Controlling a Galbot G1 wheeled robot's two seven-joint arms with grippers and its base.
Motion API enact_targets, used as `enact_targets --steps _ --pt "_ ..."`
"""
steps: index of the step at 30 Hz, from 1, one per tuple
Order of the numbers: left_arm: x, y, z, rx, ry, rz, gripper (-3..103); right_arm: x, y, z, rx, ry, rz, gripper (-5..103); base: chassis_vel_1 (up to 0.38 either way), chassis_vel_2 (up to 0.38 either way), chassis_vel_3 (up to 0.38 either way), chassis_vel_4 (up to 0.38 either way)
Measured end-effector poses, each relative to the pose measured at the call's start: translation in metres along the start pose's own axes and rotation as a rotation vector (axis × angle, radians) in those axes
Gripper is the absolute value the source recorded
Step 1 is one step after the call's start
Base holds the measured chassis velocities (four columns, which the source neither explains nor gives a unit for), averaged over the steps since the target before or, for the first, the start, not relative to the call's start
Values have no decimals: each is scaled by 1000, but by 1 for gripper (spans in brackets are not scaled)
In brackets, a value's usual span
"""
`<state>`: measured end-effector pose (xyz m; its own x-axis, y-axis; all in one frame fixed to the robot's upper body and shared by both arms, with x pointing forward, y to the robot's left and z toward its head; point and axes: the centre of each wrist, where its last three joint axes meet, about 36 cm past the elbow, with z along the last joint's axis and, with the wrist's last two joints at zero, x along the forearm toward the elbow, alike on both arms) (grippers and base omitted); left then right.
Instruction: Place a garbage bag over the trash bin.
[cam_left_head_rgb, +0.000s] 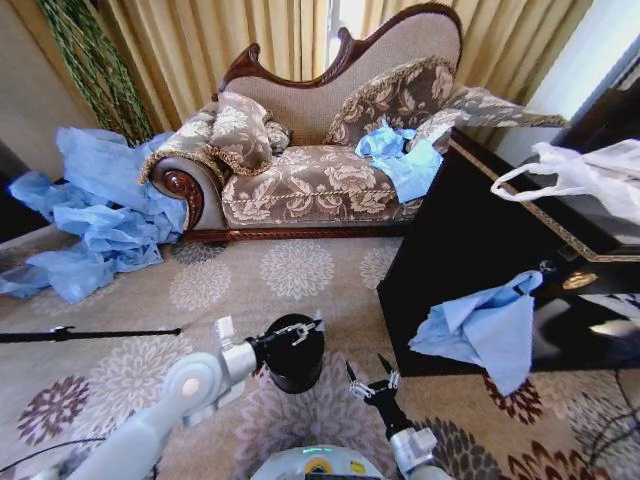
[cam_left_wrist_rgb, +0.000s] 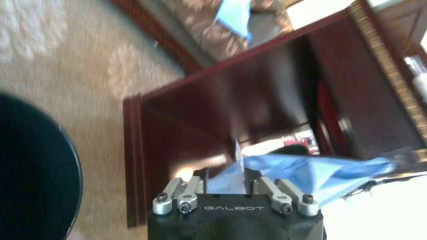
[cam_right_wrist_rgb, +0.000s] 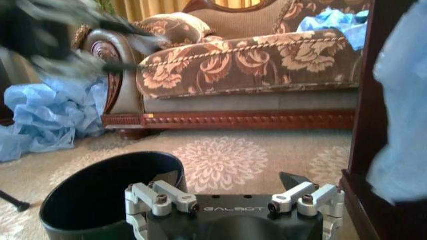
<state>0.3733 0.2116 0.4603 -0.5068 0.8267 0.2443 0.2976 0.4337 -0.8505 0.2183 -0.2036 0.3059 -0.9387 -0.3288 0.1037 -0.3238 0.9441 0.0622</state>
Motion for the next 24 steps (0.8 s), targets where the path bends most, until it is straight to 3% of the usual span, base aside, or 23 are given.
enact_targets --steps 2,3,6,7,9,11,14,17,24 --pt "-35 7 0 -3 18 -26 49 1 0 2 4 8 0 100 0 0 0 0" --pt "-35 7 0 -3 18 -26 49 1 0 2 4 8 0 100 0 0 0 0" --pt "-87 14 -6 22 18 -7 66 3 -3 5 8 18 8 100 0 0 0 0" --pt "-87 14 -6 22 18 -7 66 3 -3 5 8 18 8 100 0 0 0 0" --pt "-117 23 -9 58 15 15 76 5 -6 6 14 23 14 100 0 0 0 0" --pt "-124 25 -11 66 16 22 76 6 -7 6 14 26 17 100 0 0 0 0" --pt "-148 40 -20 93 34 45 93 8 -9 8 15 29 30 100 0 0 0 0" --pt "-163 46 -27 104 42 45 99 8 -8 8 13 27 33 100 0 0 0 0" --pt "-203 59 -49 101 48 31 100 6 -8 7 13 22 36 100 0 0 0 0"
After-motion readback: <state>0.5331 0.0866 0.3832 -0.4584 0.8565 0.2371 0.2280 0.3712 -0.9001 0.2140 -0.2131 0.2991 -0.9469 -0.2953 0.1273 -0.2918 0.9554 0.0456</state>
